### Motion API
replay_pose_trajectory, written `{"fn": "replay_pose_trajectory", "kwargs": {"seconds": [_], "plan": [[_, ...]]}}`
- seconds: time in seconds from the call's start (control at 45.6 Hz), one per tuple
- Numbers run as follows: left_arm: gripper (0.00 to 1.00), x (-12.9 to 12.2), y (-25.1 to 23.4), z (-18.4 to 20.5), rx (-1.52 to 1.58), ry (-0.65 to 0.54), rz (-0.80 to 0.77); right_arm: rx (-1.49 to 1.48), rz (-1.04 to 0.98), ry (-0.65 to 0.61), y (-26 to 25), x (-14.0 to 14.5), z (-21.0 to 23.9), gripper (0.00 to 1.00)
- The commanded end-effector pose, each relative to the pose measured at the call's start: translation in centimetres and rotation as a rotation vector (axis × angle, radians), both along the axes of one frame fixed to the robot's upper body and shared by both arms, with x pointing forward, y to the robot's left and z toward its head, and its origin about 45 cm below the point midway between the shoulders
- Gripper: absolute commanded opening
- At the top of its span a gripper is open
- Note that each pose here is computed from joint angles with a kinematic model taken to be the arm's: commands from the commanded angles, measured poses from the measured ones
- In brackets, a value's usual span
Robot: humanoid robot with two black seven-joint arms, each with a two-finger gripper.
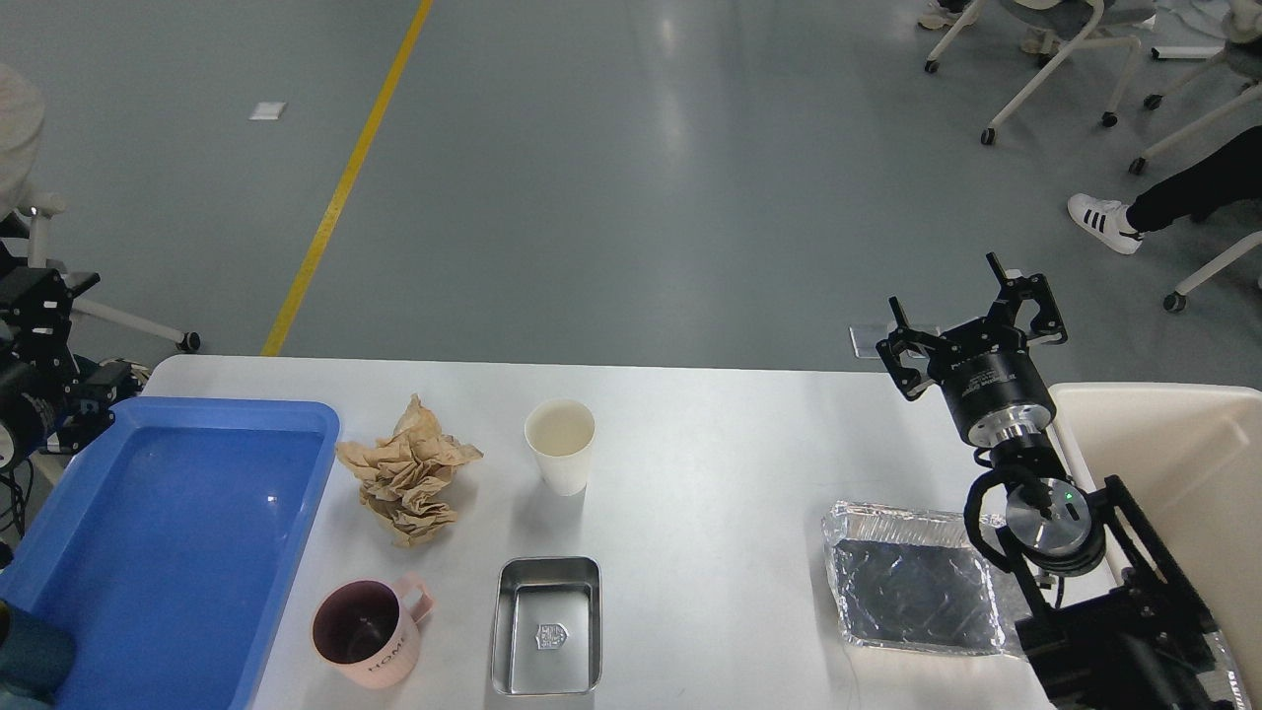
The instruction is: Tidy desktop
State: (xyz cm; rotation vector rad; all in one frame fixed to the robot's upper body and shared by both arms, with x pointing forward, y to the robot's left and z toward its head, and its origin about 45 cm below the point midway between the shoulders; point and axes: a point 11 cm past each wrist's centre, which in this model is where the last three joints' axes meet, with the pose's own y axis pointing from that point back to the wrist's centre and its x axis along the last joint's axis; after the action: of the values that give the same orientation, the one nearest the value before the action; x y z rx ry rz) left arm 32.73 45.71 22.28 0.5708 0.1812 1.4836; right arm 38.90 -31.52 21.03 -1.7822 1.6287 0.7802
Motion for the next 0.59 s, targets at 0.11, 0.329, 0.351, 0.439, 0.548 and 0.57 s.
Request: {"fn": "replay_pose_trajectory", "kwargs": {"seconds": [0.11,0.329,0.351,0.439,0.548,0.57], "plan": [[0.97,-3.4,-2.1,0.6,0.266,0.077,-0.234,-0.077,0.033,-0.008,0.1,0.4,0.7,1.0],[0.97,-7.6,-3.5,0.4,0.454,0.155,-0.426,-0.084,0.034,-0.018,-0.1,0.6,1.2,1.0],[0.97,-7.8,-3.3,0.4,0.462,0.162,-0.426,-0.086,0.034,-0.018,-0.1,0.6,1.2,1.0],[0.97,-8.7,-2.5,0.5,0.488,0.193,-0.425,-0.083,0.034,-0.017,-0.1,0.6,1.1,1.0],[0.97,-9.5,-1.3,0.9,0.526,0.225,-0.421,-0.082,0.037,-0.015,0.0,0.6,1.0,1.0],[0.97,-9.6,-1.1,1.0,0.532,0.229,-0.419,-0.082,0.037,-0.015,0.0,0.6,1.0,1.0]]}}
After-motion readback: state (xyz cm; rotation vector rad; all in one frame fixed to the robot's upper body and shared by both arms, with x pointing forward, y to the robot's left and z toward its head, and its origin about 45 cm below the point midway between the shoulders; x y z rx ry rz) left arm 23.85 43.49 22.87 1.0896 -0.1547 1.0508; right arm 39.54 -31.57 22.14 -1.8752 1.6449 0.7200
